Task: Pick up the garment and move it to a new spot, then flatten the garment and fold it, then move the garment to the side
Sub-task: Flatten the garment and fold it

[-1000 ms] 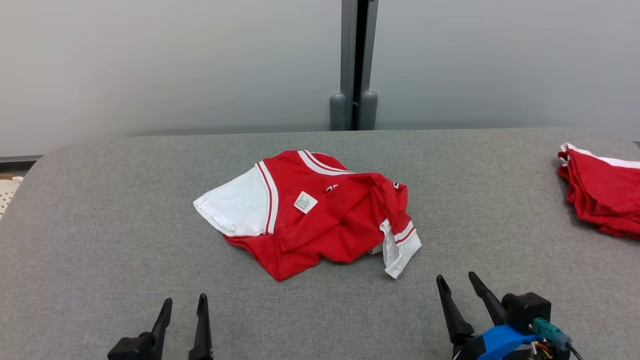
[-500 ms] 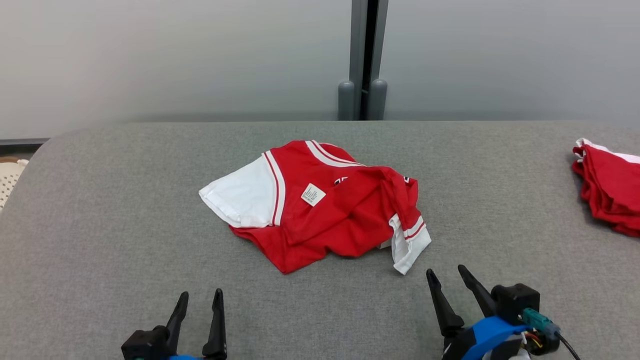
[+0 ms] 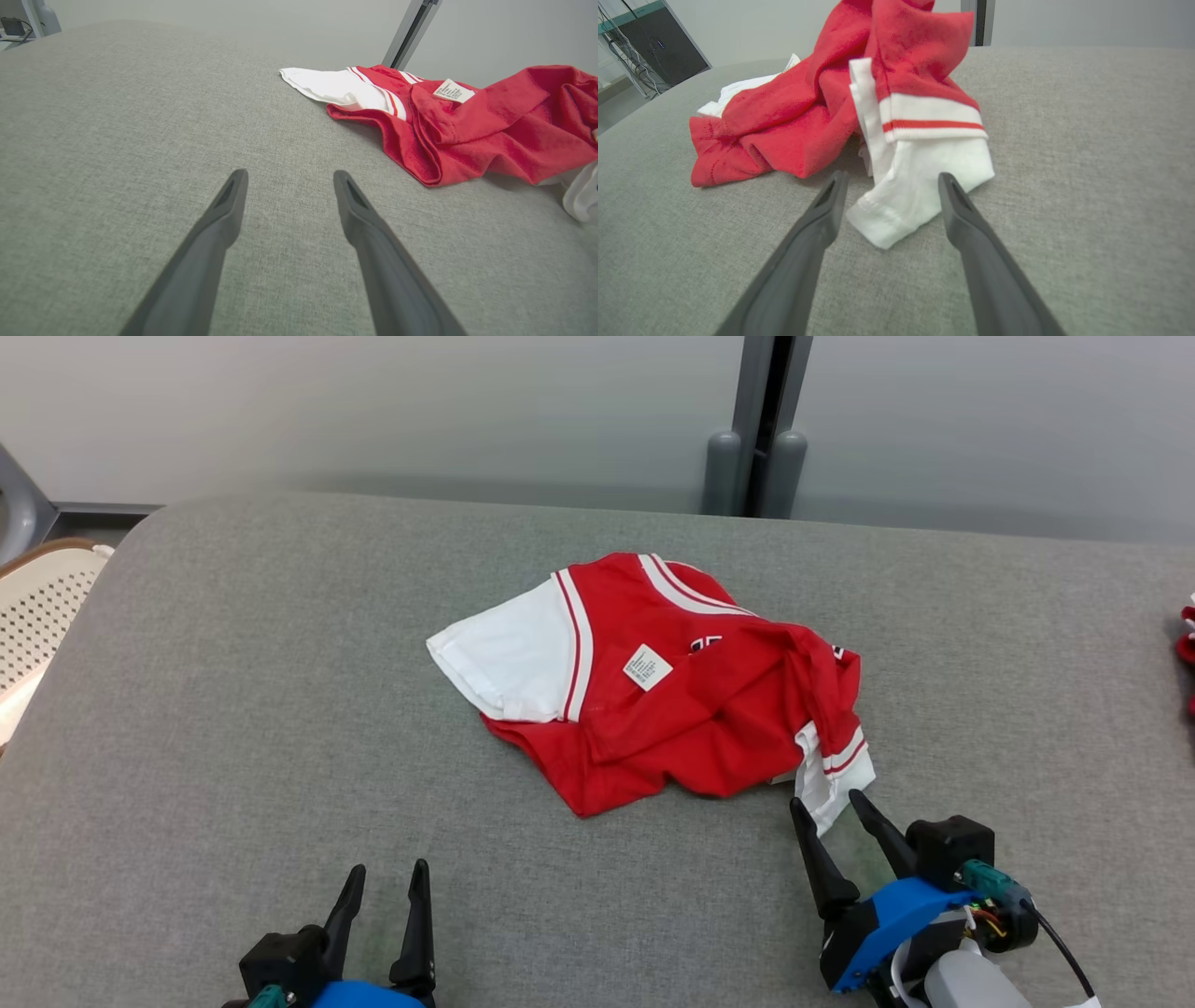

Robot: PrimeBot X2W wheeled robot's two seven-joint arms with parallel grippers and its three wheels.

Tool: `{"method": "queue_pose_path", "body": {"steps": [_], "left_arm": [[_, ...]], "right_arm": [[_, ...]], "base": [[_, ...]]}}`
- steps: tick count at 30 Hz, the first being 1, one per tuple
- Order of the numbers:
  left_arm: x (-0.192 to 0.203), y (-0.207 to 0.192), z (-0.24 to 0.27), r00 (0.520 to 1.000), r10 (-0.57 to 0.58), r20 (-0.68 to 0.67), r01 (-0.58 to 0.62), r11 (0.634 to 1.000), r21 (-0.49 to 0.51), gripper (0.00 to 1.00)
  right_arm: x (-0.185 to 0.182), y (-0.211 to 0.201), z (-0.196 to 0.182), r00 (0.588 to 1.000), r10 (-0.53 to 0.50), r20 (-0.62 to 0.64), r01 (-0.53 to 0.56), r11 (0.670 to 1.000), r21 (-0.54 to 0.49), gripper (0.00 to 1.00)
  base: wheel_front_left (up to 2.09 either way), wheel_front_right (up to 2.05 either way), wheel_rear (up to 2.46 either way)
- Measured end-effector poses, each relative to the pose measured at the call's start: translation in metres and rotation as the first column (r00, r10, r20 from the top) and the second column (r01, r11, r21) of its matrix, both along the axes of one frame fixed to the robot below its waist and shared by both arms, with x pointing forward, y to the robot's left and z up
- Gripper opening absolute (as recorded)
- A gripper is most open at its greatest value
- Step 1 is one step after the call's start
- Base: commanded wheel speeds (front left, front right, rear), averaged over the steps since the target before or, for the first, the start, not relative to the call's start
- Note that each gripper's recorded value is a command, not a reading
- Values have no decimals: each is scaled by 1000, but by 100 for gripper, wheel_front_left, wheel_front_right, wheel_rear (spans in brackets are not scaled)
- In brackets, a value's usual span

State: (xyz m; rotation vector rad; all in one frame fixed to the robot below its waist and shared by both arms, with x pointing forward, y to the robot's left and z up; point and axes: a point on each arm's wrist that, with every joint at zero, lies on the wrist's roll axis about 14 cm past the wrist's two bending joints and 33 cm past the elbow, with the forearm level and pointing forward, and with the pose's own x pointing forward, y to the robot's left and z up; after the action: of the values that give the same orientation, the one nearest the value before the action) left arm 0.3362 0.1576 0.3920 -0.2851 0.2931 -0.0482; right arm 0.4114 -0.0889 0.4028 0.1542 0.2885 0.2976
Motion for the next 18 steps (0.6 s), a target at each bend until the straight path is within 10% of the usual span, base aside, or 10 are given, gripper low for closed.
{"method": "queue_pose_path", "body": {"steps": [4,6,18], "left_arm": [[0,2,-3,1000,10,-12,-10,1000,-6,100],[0,2,-4,1000,10,-13,-10,1000,-6,100],[17,-8,6,999,-23,24,23,1000,-17,100]], "right_arm": [[2,-2,-10,999,-5,-32,5,1000,-9,91],[4,-3,-10,1000,-9,-29,8,1000,-10,0],[61,-105,70,953,-144,265,211,946,-247,0]], "base": [[0,0,0],[0,0,0],[0,0,0]]}}
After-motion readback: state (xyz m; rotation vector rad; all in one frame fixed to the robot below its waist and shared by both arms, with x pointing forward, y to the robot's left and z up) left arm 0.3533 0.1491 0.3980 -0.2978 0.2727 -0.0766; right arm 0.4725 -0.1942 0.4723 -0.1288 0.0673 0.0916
